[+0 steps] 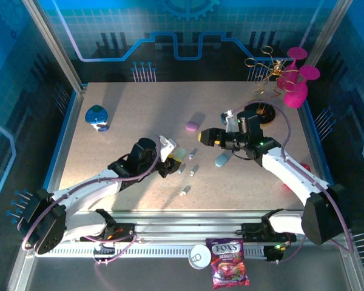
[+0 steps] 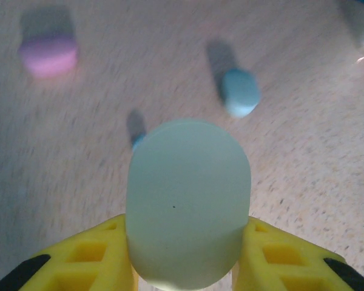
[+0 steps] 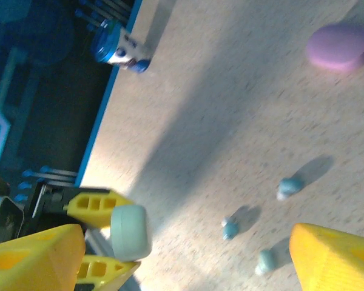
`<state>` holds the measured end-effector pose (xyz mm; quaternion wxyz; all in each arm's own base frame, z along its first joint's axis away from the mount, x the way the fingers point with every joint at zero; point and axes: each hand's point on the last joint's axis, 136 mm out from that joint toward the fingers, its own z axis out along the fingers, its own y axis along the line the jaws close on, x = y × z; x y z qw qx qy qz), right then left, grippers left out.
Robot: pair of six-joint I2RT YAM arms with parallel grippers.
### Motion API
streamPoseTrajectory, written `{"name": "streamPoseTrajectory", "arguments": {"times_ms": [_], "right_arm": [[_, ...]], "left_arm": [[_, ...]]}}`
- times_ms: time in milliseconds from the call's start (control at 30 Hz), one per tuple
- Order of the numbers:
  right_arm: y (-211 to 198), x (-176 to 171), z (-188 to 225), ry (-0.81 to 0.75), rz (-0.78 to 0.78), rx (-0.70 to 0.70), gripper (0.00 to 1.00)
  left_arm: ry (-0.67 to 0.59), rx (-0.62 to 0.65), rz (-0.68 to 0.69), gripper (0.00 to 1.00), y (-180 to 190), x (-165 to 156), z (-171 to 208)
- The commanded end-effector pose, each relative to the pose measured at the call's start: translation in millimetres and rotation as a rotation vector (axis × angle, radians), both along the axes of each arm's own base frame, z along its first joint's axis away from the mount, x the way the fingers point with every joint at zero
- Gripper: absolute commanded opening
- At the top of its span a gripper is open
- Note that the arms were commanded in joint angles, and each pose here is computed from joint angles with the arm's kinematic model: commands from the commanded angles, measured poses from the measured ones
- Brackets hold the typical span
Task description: Insert the wireless bluetooth earbuds into the charging case
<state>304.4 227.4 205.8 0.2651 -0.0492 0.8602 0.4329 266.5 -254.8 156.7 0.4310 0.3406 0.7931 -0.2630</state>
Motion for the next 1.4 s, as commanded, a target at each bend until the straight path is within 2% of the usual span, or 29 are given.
{"name": "streamPoseTrajectory", "arguments": {"times_ms": [0,200,367,467,600,700,733,800,933,1033,1167,1233,1367], "right_arm": [[16.1,-35.7,13.7,0.101,0.124,0.087,0.88],[35.9,-51.7,9.8,0.154,0.217,0.116,0.79],[51.4,-57.3,5.8,0.170,0.262,0.135,0.66],[54.3,-56.7,0.6,0.185,0.263,0.137,0.55],[52.9,-54.4,-2.7,0.186,0.248,0.130,0.34],[51.8,-53.7,-0.3,0.179,0.244,0.132,0.31],[51.8,-53.8,0.3,0.178,0.246,0.133,0.27],[51.6,-53.8,2.9,0.172,0.250,0.141,0.20],[50.8,-52.8,13.1,0.163,0.247,0.221,0.18],[46.8,-49.3,30.4,0.149,0.237,0.333,0.17],[40.1,-46.4,55.8,0.126,0.234,0.470,0.17],[36.1,-46.4,68.3,0.120,0.234,0.538,0.17],[30.0,-48.2,91.0,0.107,0.240,0.652,0.17]], "left_arm": [[-0.234,-0.071,-0.221,0.25,-31.5,-4.3,47.9],[-0.283,-0.093,-0.276,0.25,-41.9,-4.0,63.3],[-0.288,-0.069,-0.290,0.25,-41.1,-7.1,61.5],[-0.284,-0.054,-0.293,0.26,-39.2,-8.7,58.0],[-0.292,-0.055,-0.301,0.26,-38.4,-11.6,57.7],[-0.293,-0.051,-0.301,0.27,-37.5,-12.0,55.2],[-0.294,-0.051,-0.301,0.28,-37.7,-12.0,54.4],[-0.298,-0.055,-0.297,0.33,-37.8,-11.3,54.4],[-0.358,-0.115,-0.256,0.58,-37.8,-5.5,65.6],[-0.437,-0.191,-0.250,0.71,-39.5,-5.9,81.4],[-0.518,-0.301,-0.233,0.77,-40.5,-6.2,106.9],[-0.561,-0.368,-0.197,0.83,-37.1,-4.7,121.8],[-0.604,-0.470,-0.197,0.83,-36.8,-7.5,141.4]]}}
